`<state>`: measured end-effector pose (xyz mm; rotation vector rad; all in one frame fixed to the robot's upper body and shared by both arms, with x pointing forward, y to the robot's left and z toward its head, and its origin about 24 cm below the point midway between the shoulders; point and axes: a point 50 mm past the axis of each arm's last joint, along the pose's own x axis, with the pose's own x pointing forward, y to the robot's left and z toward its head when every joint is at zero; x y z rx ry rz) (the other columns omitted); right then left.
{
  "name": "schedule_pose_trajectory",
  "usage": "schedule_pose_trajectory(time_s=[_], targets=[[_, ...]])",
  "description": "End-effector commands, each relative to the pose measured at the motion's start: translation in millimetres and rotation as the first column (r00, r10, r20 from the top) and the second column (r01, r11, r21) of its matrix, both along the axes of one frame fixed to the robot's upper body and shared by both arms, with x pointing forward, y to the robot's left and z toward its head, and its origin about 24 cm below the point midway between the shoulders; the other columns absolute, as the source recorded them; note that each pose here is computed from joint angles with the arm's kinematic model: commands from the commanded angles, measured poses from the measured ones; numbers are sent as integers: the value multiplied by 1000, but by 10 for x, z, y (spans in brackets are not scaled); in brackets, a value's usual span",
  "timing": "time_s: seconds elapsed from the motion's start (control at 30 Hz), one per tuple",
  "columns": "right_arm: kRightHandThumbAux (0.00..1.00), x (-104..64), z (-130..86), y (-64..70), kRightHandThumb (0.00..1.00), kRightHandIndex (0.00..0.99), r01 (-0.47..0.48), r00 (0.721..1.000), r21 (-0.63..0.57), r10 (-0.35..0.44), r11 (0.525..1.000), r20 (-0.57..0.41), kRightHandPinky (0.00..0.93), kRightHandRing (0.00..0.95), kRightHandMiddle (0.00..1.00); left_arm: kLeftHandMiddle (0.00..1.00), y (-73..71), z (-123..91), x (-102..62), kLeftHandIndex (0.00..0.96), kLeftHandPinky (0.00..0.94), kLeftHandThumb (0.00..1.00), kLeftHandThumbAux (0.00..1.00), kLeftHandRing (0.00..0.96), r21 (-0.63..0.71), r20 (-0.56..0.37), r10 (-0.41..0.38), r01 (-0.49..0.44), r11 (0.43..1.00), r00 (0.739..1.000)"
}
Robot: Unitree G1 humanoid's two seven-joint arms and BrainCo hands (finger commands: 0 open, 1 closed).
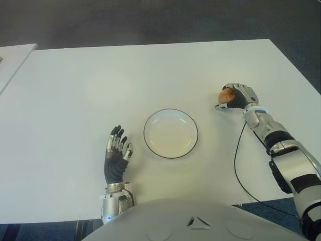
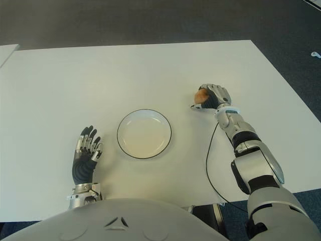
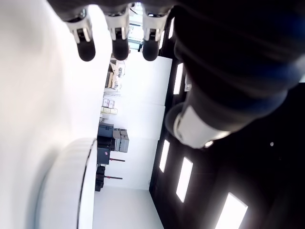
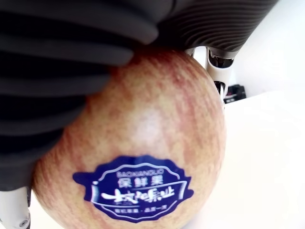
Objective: Put the apples into the plate.
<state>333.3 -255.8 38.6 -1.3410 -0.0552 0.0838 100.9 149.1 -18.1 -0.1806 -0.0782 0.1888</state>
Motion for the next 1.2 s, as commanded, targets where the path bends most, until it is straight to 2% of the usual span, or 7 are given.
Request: schedule_pose_trajectory(time_s=[0.03, 0.27, 0.43, 0.57, 0.77, 1.07, 1.2], targets=[[678, 48, 160, 48, 855, 400, -30, 996, 33, 27, 999, 87, 818, 852, 540, 0, -34, -104, -42, 0, 0, 129, 806, 0, -38, -62, 4, -7, 999, 998], [677, 51, 312, 132, 856, 400, -88, 985, 55, 79, 995, 154, 842, 864, 539, 0, -31, -105, -32, 0, 0, 130, 803, 0, -64, -64, 16, -20, 998, 998], [677, 10, 419, 257, 856, 399, -142, 972, 87, 123, 986, 199, 843, 866, 538, 0, -26, -102, -29, 0, 0, 132, 791, 0, -53, -69, 16, -20, 998, 997], [677, -64, 501, 421, 855, 398, -213, 957, 132, 180, 968, 228, 834, 858, 535, 0, -40, -77, -31, 0, 0, 140, 771, 0, -19, -60, 9, -11, 1000, 998], [677, -158, 571, 583, 855, 397, -286, 941, 150, 248, 946, 230, 835, 852, 532, 0, -48, -81, -27, 0, 0, 149, 759, 0, -47, -64, 9, -12, 999, 998], [676, -297, 667, 785, 855, 397, -412, 898, 123, 379, 903, 224, 848, 863, 532, 0, -57, -77, -16, 0, 0, 180, 749, 0, -13, -80, 28, -29, 1000, 996], [676, -388, 674, 922, 855, 398, -473, 869, 130, 438, 871, 228, 846, 867, 533, 0, -77, -71, 2, 0, 0, 181, 743, 0, -9, -72, 18, -18, 1000, 997]])
